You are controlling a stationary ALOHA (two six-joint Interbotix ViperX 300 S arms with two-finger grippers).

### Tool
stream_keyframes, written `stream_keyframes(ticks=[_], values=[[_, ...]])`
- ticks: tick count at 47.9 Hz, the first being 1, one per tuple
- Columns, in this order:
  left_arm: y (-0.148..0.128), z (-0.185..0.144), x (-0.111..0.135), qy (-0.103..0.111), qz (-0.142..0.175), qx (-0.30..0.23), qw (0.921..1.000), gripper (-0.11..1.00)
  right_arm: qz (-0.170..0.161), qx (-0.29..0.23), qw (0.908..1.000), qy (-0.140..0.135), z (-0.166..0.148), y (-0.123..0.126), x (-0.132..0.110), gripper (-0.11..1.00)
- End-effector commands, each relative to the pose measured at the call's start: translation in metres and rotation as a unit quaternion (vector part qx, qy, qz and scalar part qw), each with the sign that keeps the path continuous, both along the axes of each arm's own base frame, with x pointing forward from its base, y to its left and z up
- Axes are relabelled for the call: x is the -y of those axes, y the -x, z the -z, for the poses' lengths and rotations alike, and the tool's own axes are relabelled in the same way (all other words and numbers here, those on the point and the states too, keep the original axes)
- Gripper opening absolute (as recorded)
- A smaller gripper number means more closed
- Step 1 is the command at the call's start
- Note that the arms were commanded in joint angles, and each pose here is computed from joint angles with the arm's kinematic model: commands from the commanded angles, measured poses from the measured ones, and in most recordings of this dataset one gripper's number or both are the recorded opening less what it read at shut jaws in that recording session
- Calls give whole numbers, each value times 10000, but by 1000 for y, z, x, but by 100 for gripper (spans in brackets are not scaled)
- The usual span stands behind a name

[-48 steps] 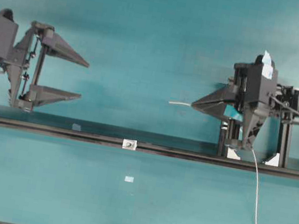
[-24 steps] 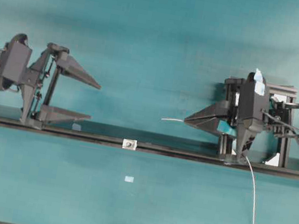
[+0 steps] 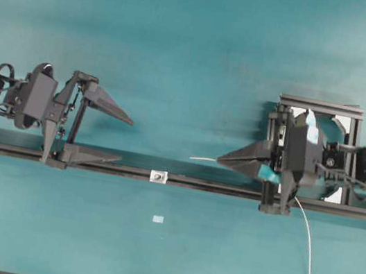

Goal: Insert the wire through the hole in the metal fitting marked with a red label. (retake)
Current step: 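Lift the wire with the right gripper and swing it toward the bracket, then align the wire tip with the red-ringed hole in the white bracket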

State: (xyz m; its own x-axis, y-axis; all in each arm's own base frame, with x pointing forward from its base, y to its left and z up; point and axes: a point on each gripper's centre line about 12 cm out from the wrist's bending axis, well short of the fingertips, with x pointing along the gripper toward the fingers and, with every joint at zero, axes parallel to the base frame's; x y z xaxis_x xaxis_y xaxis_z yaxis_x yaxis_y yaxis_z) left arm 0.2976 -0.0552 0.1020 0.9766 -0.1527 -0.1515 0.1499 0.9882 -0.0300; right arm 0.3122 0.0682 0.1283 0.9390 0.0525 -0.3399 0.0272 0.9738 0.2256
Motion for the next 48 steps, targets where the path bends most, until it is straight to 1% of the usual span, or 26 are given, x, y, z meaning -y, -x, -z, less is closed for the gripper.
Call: stream_keyframes(ticks=[1, 6, 15, 22, 30, 36, 48], values=[[-3, -4, 4, 26, 38, 182, 9998, 61, 82, 207, 9998, 7, -6, -3, -8, 2], [-3, 0, 4, 28, 15, 174, 9998, 62, 178, 188, 9996, 58, 0, -2, -14, 2], [-4, 9, 4, 10, 14, 107, 9999, 61, 320, 48, 9995, -1, 14, -3, -22, 2], [-7, 13, 5, 4, 13, 100, 9999, 61, 316, -1, 9995, -6, 19, -7, -28, 2], [-10, 20, 6, -3, 27, 94, 10000, 61, 243, 166, 9995, 72, 22, -9, -36, 2], [-10, 24, 7, -4, 41, 86, 10000, 61, 266, 380, 9988, 129, 23, -9, -39, 2], [-10, 26, 8, 0, 63, 132, 9999, 61, 309, 403, 9986, 121, 24, -10, -40, 2]])
